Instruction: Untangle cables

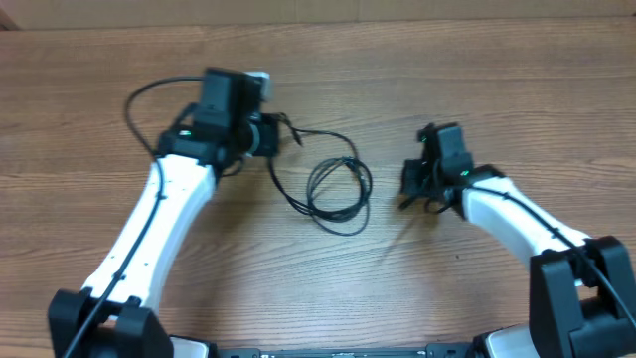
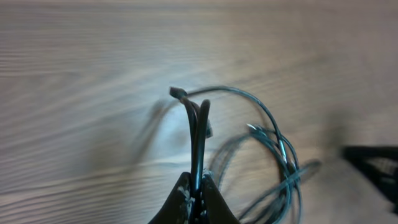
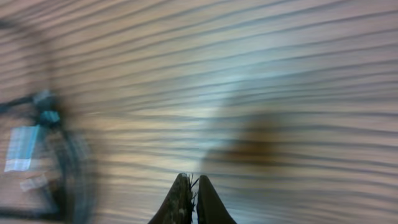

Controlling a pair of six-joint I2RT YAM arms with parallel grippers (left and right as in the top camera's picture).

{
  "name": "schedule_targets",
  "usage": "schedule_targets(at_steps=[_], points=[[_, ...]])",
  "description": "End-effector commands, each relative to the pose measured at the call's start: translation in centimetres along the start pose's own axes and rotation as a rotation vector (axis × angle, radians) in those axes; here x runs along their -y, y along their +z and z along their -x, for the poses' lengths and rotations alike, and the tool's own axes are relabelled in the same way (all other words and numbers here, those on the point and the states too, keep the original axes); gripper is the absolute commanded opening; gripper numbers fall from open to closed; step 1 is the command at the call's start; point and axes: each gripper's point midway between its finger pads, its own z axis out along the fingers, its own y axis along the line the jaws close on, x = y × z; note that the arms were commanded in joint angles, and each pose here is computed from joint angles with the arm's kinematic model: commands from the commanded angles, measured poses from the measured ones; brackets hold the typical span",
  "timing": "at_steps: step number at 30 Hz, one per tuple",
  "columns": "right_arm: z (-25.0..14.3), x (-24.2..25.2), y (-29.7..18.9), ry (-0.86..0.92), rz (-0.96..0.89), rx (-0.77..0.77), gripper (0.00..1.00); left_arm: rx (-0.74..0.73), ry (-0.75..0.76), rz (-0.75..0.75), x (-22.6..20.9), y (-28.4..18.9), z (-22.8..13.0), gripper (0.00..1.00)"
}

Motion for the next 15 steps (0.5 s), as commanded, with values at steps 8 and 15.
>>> schedule_targets(at_steps=[8,15], points=[[3.7,-8.1,-7.6,-0.084,0.478,-0.035,0.6,0.135,0.044,-0.465,5.4,-7.4,3.3,0.04],[1.1,-11.9,-7.6,-0.251,0.5,-0.059,0.85,0.337,0.2,-0.928,13.7,-14.5,7.7,0.04]])
